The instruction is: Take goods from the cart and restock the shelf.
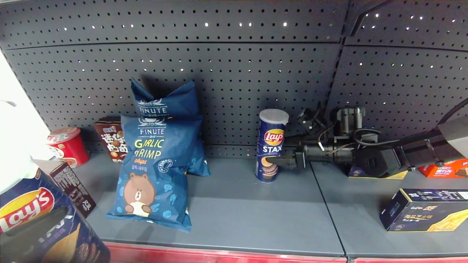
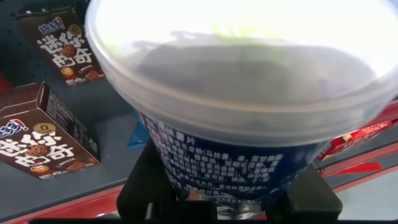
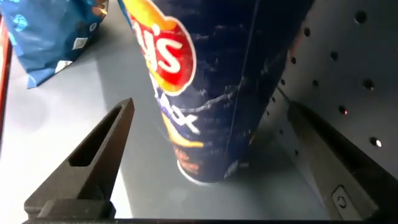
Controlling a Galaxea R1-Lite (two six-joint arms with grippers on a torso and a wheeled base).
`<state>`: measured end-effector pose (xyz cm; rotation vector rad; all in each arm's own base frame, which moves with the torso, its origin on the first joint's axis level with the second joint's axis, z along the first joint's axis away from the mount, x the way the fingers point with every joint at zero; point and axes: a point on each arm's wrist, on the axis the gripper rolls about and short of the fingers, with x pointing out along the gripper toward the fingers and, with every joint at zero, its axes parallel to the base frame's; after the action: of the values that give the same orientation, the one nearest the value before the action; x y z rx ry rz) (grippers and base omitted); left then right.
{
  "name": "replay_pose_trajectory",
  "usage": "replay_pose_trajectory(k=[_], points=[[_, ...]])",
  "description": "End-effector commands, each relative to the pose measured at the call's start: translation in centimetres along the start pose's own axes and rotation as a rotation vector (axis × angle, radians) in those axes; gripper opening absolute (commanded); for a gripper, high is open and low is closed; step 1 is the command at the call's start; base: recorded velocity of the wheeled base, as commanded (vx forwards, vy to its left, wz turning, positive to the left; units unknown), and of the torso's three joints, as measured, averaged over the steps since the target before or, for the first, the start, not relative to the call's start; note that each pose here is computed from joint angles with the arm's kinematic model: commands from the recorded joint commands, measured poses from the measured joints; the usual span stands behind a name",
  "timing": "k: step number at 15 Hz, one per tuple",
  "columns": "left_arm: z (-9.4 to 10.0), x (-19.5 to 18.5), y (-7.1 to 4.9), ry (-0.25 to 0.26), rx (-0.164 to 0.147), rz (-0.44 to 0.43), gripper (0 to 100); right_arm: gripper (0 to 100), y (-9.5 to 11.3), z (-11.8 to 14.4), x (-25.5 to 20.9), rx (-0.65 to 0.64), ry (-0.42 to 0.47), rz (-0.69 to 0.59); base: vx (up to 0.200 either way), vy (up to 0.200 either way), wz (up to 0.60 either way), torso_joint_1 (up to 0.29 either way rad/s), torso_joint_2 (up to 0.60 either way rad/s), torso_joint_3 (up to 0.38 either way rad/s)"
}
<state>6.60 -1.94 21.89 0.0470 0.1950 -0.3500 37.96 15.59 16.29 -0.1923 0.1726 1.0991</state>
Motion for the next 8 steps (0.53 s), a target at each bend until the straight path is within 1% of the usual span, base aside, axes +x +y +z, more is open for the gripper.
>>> replay_pose_trajectory(k=[1, 8], points=[[-0.1, 0.0, 0.0, 0.002, 0.000, 0.000, 0, 100, -0.1, -0.7, 0.8, 0.000, 0.001, 0.009, 0.000, 0.000, 0.00, 0.000, 0.00, 0.000], [-0.1, 0.1, 0.0, 0.004, -0.001, 0.000, 0, 100, -0.3, -1.4, 2.3, -0.002, -0.001, 0.023, 0.000, 0.000, 0.00, 0.000, 0.00, 0.000]])
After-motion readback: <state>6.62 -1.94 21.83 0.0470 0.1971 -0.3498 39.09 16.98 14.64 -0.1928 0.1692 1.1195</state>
